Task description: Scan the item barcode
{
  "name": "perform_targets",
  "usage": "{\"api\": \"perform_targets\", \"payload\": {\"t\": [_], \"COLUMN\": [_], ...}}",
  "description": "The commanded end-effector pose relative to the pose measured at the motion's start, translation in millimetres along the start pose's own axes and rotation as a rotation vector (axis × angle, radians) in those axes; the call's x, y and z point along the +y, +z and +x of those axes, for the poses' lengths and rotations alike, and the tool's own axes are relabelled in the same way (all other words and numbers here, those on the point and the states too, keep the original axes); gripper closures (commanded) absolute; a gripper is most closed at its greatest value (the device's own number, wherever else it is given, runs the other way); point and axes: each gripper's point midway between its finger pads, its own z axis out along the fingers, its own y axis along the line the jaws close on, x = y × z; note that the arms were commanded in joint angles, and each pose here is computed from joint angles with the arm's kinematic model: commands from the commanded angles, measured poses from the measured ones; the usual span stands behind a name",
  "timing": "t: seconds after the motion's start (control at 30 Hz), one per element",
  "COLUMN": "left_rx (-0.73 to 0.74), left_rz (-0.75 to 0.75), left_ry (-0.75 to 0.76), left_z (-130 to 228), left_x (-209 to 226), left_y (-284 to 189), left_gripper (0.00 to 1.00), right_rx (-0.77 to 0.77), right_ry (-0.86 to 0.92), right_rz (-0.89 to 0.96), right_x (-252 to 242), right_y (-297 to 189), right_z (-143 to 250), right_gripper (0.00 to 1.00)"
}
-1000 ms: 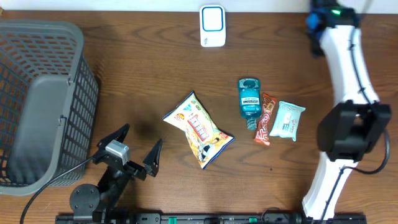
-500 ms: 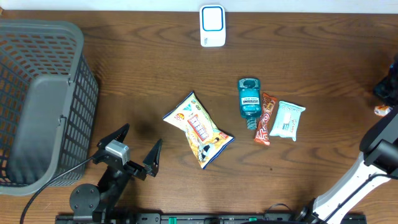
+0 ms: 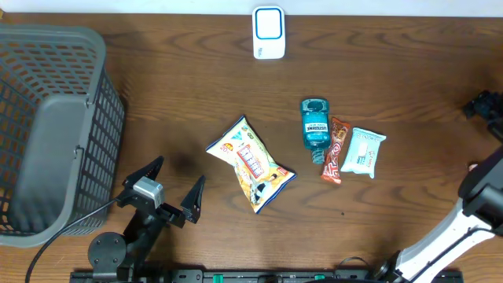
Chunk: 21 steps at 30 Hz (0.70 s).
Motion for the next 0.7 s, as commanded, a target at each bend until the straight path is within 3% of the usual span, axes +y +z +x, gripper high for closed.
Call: {"api": "perform_targets", "payload": {"t": [0.0, 0.2, 0.37, 0.67], "left_rx": [-0.006, -0.006, -0.006, -0.006], "left_rz": [0.015, 0.015, 0.015, 0.015], "left_ry": [-0.001, -0.001, -0.001, -0.001], "left_z": [-1.8, -1.8, -1.9, -1.8], "left_x": [-3.3, -3.3, -3.3, -3.3], "left_y": [-0.8, -0.8, -0.8, -0.8], "left_gripper": [0.02, 0.02, 0.02, 0.02], "right_rx": [-0.147, -0.353, -0.431, -0.263], "right_ry": [0.011, -0.046, -0.139, -0.273], "right_rz": [-0.187, -0.332, -0.430, -0.411], "right_x": [17.9, 30.0, 46.5, 68.6], "right_y": [-87.8, -197.0, -254.2, -238.5], "right_z": [-5.2, 17.4, 57.3, 124.5], "right_gripper": [0.01, 0.01, 0.01, 0.01]}}
